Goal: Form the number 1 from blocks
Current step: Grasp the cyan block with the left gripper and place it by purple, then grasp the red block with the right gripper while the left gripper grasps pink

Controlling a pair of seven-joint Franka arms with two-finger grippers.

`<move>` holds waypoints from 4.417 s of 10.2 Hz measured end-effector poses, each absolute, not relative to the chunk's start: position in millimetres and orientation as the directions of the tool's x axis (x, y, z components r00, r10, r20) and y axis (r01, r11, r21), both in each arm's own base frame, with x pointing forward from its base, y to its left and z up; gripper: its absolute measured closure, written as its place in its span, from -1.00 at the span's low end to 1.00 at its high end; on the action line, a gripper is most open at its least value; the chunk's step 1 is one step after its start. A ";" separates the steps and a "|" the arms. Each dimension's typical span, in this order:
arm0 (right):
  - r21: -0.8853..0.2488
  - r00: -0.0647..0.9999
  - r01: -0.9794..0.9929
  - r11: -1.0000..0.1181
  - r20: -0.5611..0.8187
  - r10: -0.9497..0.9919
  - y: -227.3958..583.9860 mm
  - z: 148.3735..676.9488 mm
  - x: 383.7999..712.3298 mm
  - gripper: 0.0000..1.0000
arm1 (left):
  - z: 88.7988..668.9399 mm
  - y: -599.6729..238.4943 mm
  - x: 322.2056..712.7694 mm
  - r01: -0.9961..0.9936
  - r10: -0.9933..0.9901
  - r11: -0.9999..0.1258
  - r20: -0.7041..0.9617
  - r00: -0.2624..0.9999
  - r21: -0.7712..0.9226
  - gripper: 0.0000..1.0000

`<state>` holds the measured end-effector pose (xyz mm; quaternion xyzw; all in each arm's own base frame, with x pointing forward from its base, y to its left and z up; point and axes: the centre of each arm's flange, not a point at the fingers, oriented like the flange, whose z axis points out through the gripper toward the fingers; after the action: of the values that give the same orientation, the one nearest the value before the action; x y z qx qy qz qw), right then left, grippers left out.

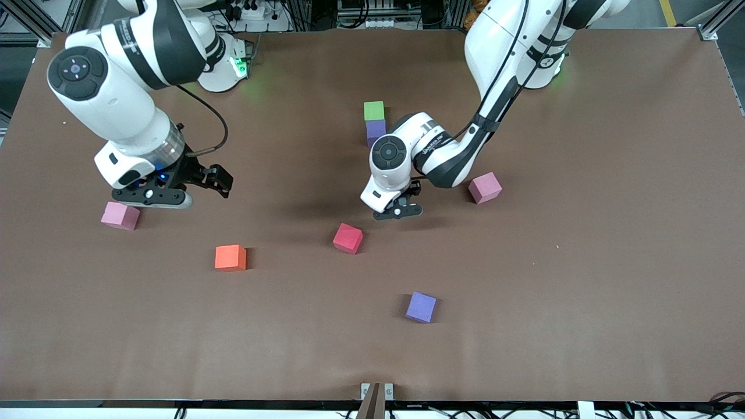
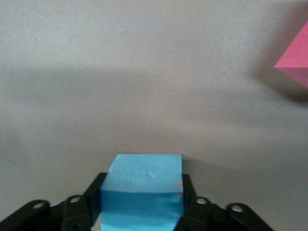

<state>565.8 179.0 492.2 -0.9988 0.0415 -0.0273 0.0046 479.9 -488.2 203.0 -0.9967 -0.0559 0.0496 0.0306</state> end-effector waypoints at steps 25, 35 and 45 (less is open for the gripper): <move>-0.030 0.995 -0.082 -0.996 0.054 -0.084 185.3 451.7 591.3 -1.00 | 196.3 -558.4 357.5 -0.024 0.008 -0.989 -0.215 0.977 -0.145 -0.85; -0.052 0.986 -0.159 -0.986 0.039 -0.161 248.8 434.2 597.2 -1.00 | 255.9 -322.8 572.0 0.342 0.380 -0.917 -0.189 0.906 -0.206 -1.00; -0.081 0.945 -0.313 -0.946 0.076 -0.319 400.6 282.2 612.6 -1.00 | 246.5 -239.5 513.6 0.405 0.444 -0.888 -0.173 0.879 -0.217 -1.00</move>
<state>612.6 400.6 282.2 -0.9855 0.1602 -0.0438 0.0337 513.6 -239.5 246.5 -0.9654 -0.2199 0.1097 0.0874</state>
